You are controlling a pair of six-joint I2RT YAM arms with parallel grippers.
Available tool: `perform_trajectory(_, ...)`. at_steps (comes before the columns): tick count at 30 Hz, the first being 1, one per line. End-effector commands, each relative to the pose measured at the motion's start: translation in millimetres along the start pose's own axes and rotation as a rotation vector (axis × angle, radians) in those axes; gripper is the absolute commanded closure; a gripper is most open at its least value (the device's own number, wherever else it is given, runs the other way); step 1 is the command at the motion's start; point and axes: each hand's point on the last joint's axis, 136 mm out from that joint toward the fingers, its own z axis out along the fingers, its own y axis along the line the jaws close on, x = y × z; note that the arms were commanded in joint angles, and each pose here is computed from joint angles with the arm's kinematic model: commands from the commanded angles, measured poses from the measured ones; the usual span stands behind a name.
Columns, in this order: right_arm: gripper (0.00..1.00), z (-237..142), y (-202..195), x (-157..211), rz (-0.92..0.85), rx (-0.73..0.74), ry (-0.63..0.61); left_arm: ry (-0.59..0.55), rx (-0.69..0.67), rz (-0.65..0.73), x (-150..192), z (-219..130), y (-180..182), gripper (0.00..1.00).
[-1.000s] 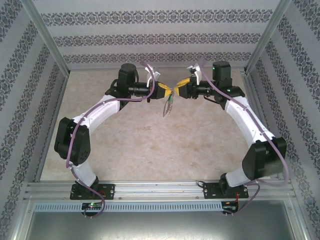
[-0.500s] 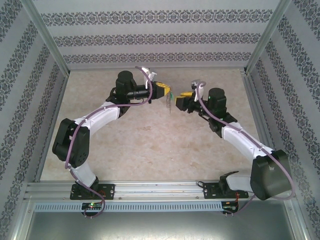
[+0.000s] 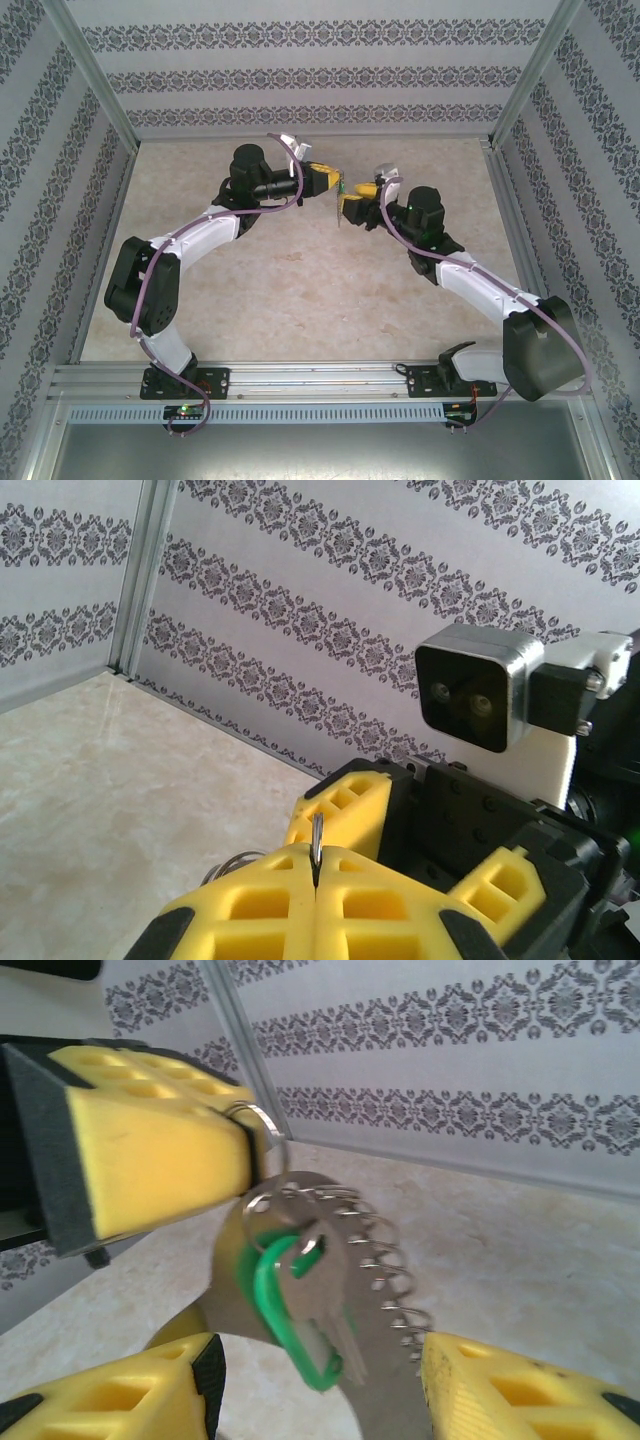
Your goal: Put the keys on the keyring
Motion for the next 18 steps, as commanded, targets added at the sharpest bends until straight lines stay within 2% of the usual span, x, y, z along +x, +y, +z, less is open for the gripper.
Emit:
perform_trajectory(1,0.44,5.3,6.0,-12.1,-0.046,-0.017,-0.039,-0.065,0.046,0.074,-28.0,-4.1,-24.5,1.00)
perform_trajectory(18,0.42,14.2,-2.9,-14.7,-0.056,0.039,-0.064,-0.065,0.063,0.071,-31.1,-3.2,-27.5,1.00)
